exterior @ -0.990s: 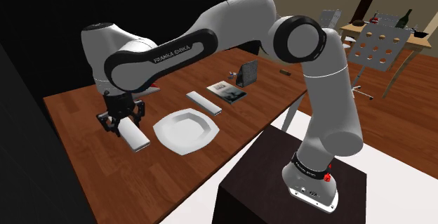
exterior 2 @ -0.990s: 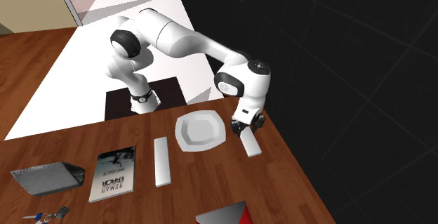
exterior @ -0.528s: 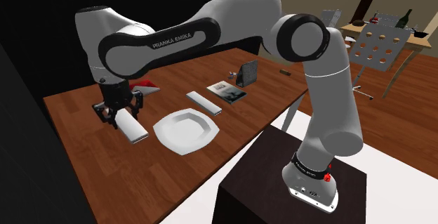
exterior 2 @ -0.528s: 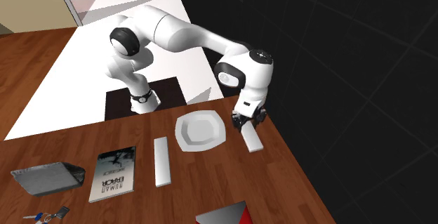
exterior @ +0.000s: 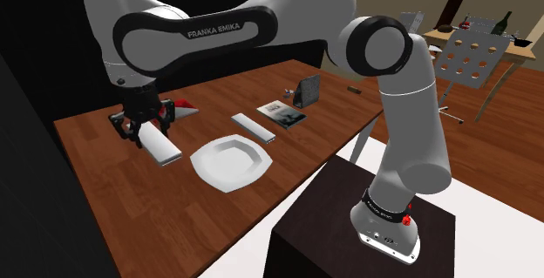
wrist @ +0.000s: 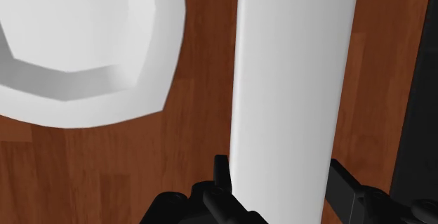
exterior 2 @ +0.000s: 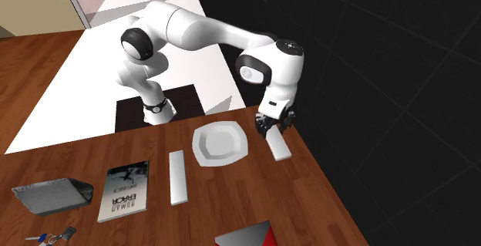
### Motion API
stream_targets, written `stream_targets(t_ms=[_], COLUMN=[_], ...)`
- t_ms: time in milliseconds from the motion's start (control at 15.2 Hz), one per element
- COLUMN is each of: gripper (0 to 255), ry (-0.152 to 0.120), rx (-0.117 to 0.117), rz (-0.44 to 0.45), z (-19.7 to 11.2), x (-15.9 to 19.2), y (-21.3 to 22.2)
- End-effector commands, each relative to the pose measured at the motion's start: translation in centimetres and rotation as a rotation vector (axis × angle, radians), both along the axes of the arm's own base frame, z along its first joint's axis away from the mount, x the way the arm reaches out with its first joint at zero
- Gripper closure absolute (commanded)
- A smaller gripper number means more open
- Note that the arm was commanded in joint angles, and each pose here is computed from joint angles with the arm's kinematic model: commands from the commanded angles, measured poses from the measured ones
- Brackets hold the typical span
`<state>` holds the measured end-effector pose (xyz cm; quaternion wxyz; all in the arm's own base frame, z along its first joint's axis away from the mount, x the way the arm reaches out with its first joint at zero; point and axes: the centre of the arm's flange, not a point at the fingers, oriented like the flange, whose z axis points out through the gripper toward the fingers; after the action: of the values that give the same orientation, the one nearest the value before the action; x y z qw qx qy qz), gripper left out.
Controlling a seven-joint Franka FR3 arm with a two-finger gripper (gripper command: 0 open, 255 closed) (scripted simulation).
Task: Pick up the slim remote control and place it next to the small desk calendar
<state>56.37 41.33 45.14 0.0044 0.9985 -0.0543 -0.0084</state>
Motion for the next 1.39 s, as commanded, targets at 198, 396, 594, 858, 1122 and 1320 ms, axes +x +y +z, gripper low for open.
stream_targets(t_ms=[198,396,594,858,1122,1320], gripper=[255,255,255,255,255,255], ry=[0.0,0.0,0.0,0.0,0.0,0.0], rx=[0.0,0.0,0.0,0.0,0.0,0.0], rz=[0.0,0.0,0.0,0.0,0.0,0.0], z=[2.7,4.3,5.9,8.0,9.5,9.5], x=[-0.1,-0.1,-0.1,-0.1,-0.5,-1.7], y=[0.0,0.0,0.0,0.0,-1.3,-5.1])
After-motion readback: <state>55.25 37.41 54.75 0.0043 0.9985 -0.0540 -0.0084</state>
